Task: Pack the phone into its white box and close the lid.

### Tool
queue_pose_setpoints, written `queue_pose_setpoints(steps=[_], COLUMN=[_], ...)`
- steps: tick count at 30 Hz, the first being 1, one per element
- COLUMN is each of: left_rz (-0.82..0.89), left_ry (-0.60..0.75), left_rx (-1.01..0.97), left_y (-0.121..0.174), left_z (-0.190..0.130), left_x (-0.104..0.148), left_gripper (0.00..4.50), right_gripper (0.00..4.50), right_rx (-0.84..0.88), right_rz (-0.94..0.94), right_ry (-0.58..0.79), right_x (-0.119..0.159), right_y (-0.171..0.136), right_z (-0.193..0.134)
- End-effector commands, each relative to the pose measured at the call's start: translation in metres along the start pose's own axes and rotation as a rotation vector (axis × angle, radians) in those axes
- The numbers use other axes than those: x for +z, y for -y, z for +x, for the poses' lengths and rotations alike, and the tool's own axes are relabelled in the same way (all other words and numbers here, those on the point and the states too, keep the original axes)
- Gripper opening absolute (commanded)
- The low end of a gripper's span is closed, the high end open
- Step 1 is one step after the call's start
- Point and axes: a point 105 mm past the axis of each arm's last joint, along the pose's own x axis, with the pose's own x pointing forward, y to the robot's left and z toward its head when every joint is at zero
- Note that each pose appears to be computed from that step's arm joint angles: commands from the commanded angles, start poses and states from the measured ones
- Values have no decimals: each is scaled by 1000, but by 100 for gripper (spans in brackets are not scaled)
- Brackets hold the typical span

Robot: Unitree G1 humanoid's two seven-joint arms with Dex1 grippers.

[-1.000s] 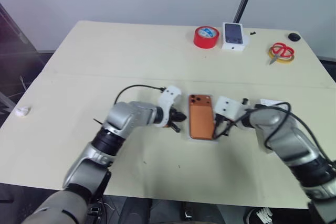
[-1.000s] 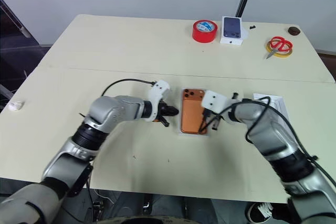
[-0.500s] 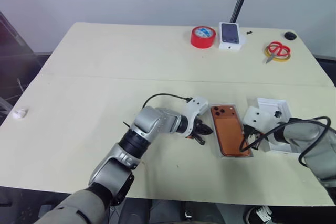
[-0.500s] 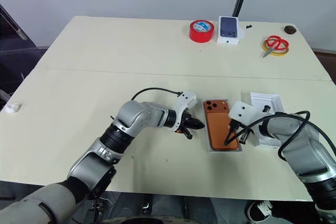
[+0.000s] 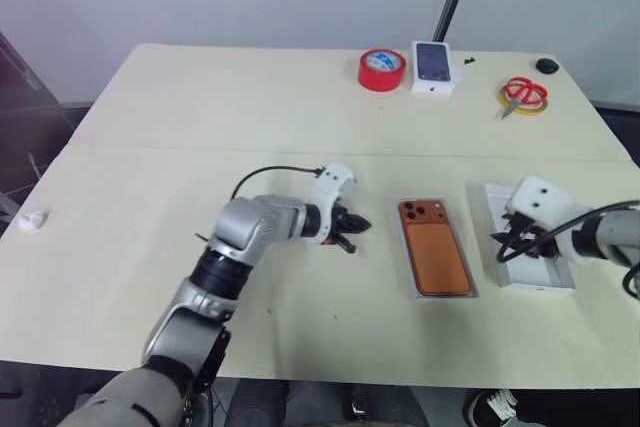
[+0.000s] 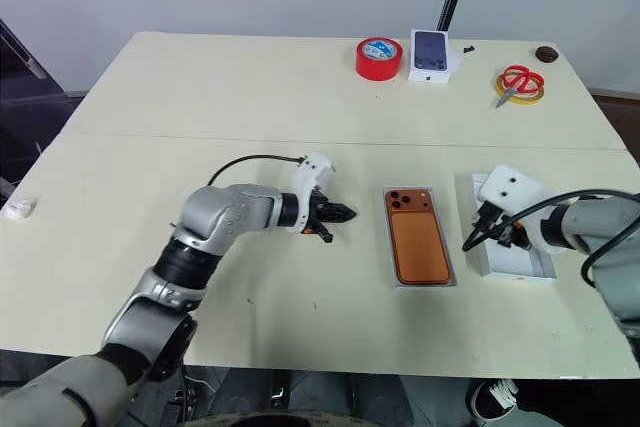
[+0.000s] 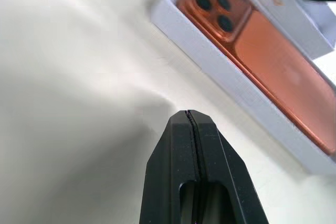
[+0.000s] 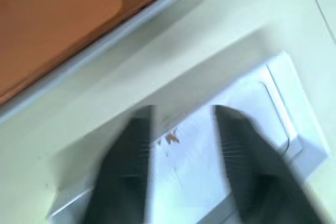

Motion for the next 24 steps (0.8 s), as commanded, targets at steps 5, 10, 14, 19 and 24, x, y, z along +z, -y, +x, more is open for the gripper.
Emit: queue_pose_setpoints(steps=[5, 10, 14, 19, 24], left_rz=[437, 574, 576, 565, 548], left_ry=[215, 154, 156, 170, 182], left_rx=[-154, -301, -310, -288, -279], left_y=[32, 52, 53, 51, 51], left_z=[-49, -59, -57, -55, -56], left_x=[9, -18, -20, -22, -24], left_gripper=[0, 0, 0, 0, 0], right_gripper=[385, 385, 385, 201, 6], right_rx=[-52, -37, -62, -72, -41], right_rz=[367, 567, 614, 648, 672], right_ry=[-57, -117, -175, -204, -179], right_x=[-9, -12, -16, -15, -5], right_y=[20, 16, 14, 12, 8], right_z=[-3, 15, 23, 25, 21])
